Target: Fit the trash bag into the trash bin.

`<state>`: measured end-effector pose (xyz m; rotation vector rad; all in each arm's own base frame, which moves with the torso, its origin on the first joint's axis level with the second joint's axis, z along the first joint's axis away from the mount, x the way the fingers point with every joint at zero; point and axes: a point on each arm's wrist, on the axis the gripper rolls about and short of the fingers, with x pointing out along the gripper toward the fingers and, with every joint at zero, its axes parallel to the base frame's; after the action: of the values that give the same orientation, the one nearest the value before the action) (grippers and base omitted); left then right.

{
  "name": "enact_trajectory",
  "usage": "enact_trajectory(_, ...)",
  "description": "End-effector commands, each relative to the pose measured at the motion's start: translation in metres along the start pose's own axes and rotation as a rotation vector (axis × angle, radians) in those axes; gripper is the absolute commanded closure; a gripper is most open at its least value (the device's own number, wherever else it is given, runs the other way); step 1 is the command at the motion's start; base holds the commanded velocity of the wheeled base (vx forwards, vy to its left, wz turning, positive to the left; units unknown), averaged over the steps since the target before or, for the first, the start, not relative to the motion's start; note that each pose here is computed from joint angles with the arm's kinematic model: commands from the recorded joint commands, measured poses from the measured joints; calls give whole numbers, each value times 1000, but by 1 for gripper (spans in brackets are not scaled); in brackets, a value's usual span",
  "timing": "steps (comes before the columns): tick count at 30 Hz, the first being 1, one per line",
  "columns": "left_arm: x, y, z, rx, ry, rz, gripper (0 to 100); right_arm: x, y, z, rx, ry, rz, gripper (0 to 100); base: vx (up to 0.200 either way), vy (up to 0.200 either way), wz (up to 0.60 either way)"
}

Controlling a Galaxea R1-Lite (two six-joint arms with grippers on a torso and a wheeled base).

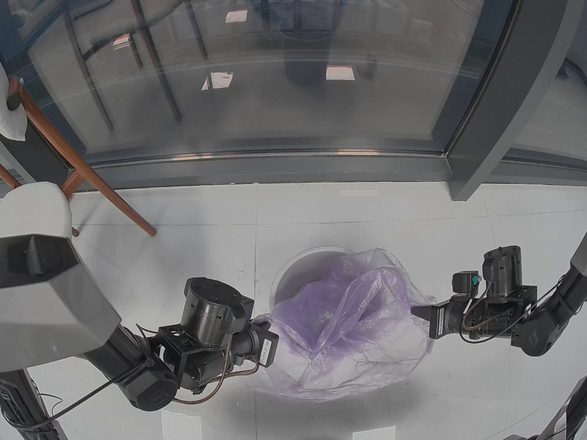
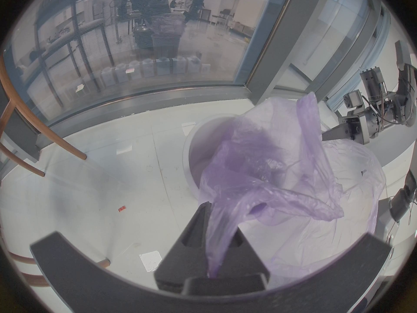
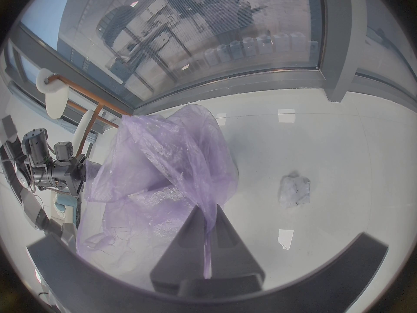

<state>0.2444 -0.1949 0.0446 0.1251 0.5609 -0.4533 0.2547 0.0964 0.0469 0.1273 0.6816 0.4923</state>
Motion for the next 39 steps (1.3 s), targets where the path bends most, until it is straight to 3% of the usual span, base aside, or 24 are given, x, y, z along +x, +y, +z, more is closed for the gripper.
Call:
enact_trajectory(1, 14, 2, -28, 18, 83, 15, 100, 20, -12, -39, 7, 117, -20, 100, 0, 0, 0)
enact_trajectory(8, 45, 14, -48, -15, 44, 51, 100, 45, -34, -47, 1, 29, -43, 100, 0, 0, 0)
enact_trajectory(16, 41, 19, -57, -10, 81, 75, 100, 38, -39, -60, -26, 81, -65, 100, 0, 0, 0)
enact_trajectory(21, 53, 17, -57, 1, 71, 80, 100, 55, -44, -59, -30, 68, -70, 100, 0, 0, 0)
enact_trajectory(28, 79, 20, -17, -50, -87, 84, 100, 75, -49, -15, -51, -108, -66, 100, 0, 0, 0)
enact_trajectory(30, 77, 21, 11, -70, -184, 78, 100, 70, -47, 11, -46, -199, -57, 100, 0, 0, 0)
enact_trajectory(33, 78, 28, 22, -86, -222, 95, 100, 70, -46, 22, -31, -237, -47, 100, 0, 0, 0)
enact_trajectory(36, 84, 44, 51, -119, -325, 130, 100, 69, -47, 48, -16, -328, -30, 100, 0, 0, 0)
enact_trajectory(39, 87, 52, 65, -134, -374, 143, 100, 71, -47, 60, -9, -370, -22, 100, 0, 0, 0)
